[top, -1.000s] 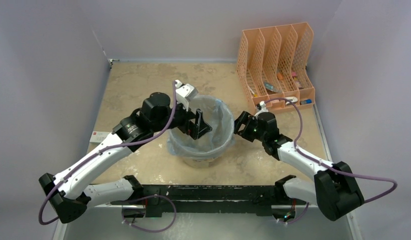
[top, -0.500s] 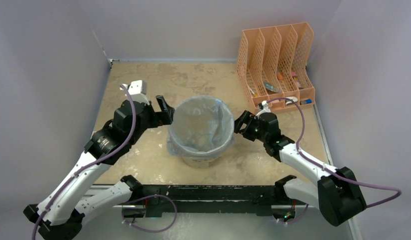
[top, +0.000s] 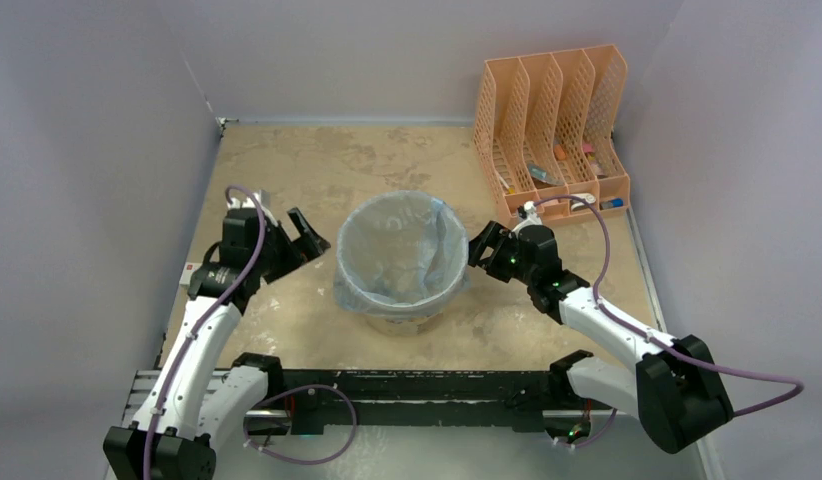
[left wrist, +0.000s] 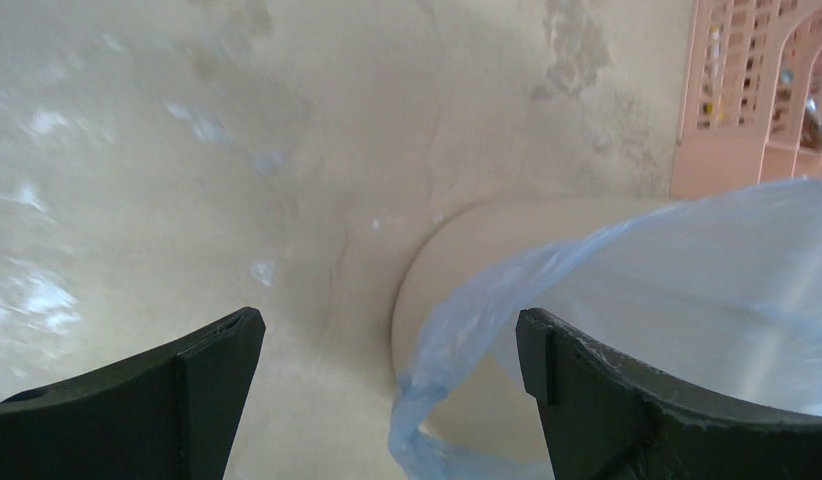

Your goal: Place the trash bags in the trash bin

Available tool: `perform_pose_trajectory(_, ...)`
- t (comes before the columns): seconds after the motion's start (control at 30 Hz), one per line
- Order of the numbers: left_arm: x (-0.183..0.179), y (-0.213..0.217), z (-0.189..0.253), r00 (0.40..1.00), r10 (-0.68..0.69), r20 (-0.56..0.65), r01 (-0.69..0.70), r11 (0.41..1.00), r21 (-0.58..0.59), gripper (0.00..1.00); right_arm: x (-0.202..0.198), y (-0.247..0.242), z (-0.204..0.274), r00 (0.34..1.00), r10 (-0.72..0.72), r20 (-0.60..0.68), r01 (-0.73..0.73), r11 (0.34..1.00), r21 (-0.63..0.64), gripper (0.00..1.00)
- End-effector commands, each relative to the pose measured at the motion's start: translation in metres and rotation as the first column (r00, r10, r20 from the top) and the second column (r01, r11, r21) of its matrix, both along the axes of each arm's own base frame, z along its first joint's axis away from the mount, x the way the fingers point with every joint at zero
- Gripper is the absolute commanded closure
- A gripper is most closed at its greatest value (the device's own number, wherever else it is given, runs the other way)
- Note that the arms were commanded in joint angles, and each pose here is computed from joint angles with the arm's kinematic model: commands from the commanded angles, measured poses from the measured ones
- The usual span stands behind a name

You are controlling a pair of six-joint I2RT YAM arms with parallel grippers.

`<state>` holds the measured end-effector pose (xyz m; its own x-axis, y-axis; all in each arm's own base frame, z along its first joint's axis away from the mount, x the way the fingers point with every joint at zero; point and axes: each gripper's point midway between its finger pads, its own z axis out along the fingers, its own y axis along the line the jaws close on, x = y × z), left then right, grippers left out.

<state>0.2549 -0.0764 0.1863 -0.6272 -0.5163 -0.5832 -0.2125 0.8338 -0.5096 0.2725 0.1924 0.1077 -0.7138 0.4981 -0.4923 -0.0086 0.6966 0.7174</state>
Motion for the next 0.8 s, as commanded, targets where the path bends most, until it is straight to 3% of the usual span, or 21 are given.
perform_pose_trajectory(0.0, -0.021, -0.036, -0.017, 0.995, -0.100, -0.031, 0.091, 0.971, -0.221, 0.00, 0.004, 0.003, 0.020, 0.998, 0.005, 0.055, -0.007, 1.000, 0.031, 0.18)
perform_pose_trajectory(0.2, -0.037, -0.050, -0.042, 0.984, -0.158, -0.075, 0.128, 0.943, -0.309, 0.04, 0.005, 0.005, 0.023, 0.998, 0.012, 0.060, -0.015, 0.999, 0.037, 0.18)
perform_pose_trajectory(0.4, -0.043, -0.072, -0.067, 0.955, -0.285, -0.089, 0.226, 0.885, -0.407, 0.15, 0.009, 0.010, 0.024, 0.997, 0.029, 0.074, -0.033, 0.998, 0.050, 0.19)
perform_pose_trajectory(0.7, -0.025, -0.075, -0.085, 0.946, -0.312, -0.089, 0.255, 0.883, -0.394, 0.39, 0.001, 0.013, 0.009, 0.997, 0.066, 0.028, -0.067, 0.997, 0.047, 0.37)
perform_pose_trajectory(0.77, -0.022, -0.073, -0.083, 0.947, -0.308, -0.087, 0.255, 0.892, -0.373, 0.40, -0.002, 0.009, 0.006, 0.999, 0.044, 0.002, -0.044, 0.998, 0.040, 0.40)
